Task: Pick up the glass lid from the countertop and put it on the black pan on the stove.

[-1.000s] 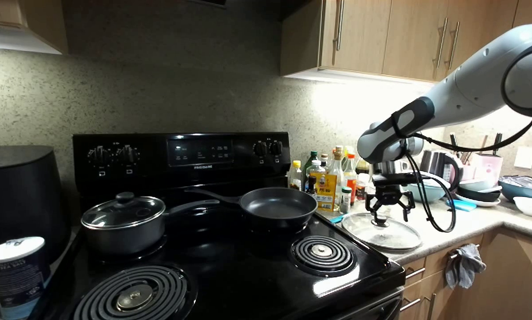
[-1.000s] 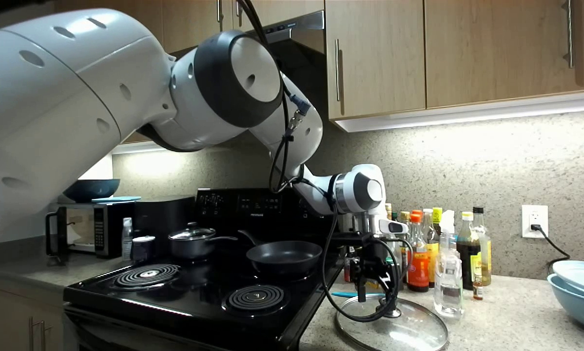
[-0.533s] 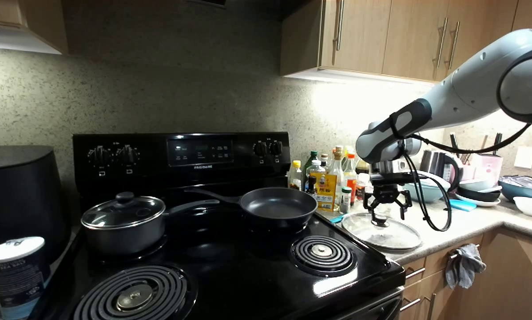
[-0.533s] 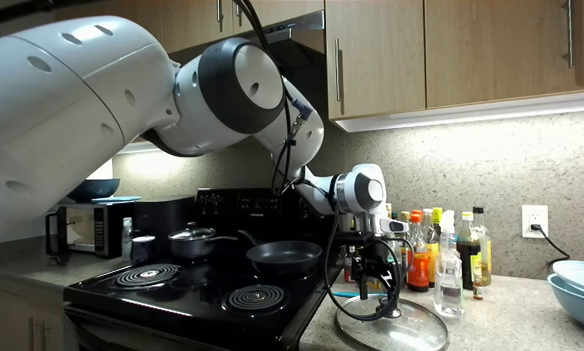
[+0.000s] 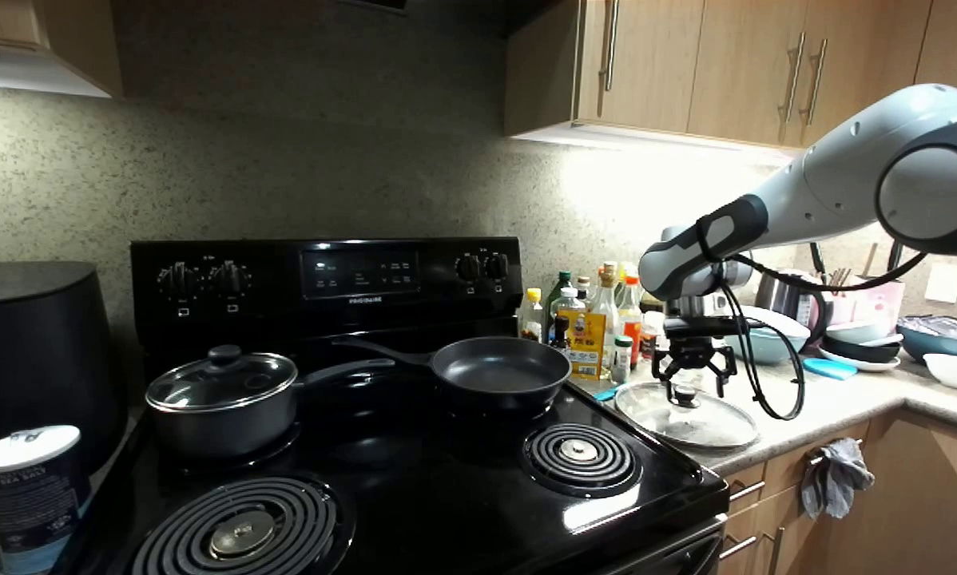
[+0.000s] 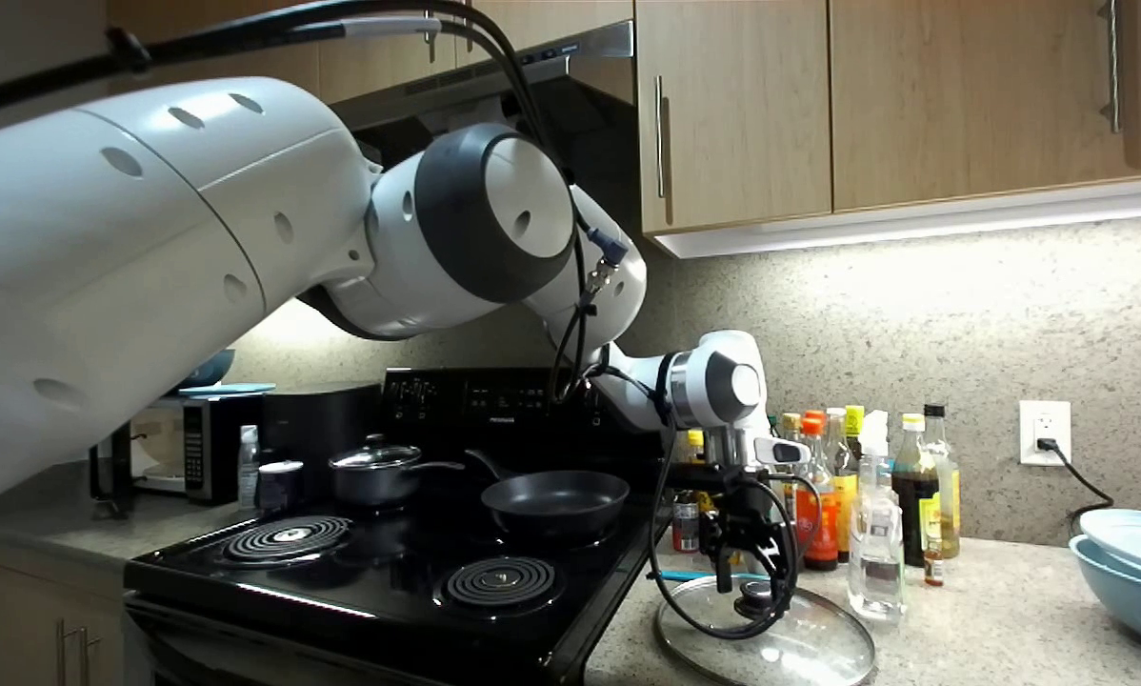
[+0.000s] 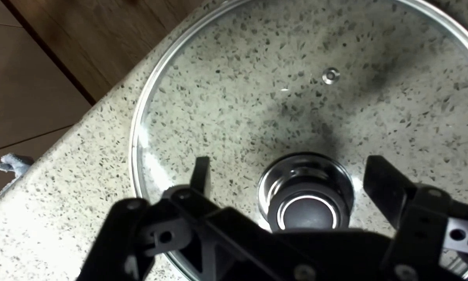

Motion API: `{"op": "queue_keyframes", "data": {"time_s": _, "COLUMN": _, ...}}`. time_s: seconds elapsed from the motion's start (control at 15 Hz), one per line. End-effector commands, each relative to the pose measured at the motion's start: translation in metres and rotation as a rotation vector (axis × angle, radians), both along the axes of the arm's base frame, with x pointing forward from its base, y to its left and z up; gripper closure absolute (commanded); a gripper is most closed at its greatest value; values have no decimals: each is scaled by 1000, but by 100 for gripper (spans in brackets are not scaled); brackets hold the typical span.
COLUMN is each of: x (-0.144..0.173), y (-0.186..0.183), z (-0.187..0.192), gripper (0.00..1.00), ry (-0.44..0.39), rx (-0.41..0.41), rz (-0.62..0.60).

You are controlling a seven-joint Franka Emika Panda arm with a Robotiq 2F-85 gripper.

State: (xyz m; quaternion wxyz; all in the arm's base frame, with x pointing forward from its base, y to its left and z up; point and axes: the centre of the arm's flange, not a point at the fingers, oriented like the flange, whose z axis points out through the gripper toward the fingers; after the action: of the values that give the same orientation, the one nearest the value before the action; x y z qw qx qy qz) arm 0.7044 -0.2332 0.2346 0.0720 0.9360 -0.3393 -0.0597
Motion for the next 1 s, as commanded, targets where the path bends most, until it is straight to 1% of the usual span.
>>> {"op": "queue_keyframes", "data": {"time_s": 0.0, "x": 0, "y": 1, "z": 1, "gripper": 0, "ry": -7, "rx": -6, "rz": 15}}
{"op": "queue_keyframes", "data": {"time_s": 0.33, "x": 15, "y": 8, "z": 5, "gripper": 0, "ry": -12, "rx": -26, "rz": 48}}
{"op": "queue_keyframes", "data": {"time_s": 0.47, "x": 21, "y": 11, "z": 5, "gripper": 0, "ry": 8, "rx": -29, "rz": 37}}
{"op": "queue_keyframes", "data": {"time_s": 0.53, "x": 11, "y": 11, "z": 5, "gripper": 0, "ry": -14, "rx": -14, "rz": 28}}
{"op": "queue_keyframes", "data": {"time_s": 0.73, "x": 15, "y": 13, "z": 4, "gripper": 0, "ry": -14, "rx": -16, "rz": 32}}
{"op": "queue_keyframes", "data": {"time_s": 0.93, "x": 20, "y": 7, "z": -5, "gripper": 0, "ry": -8, "rx": -22, "rz": 53}}
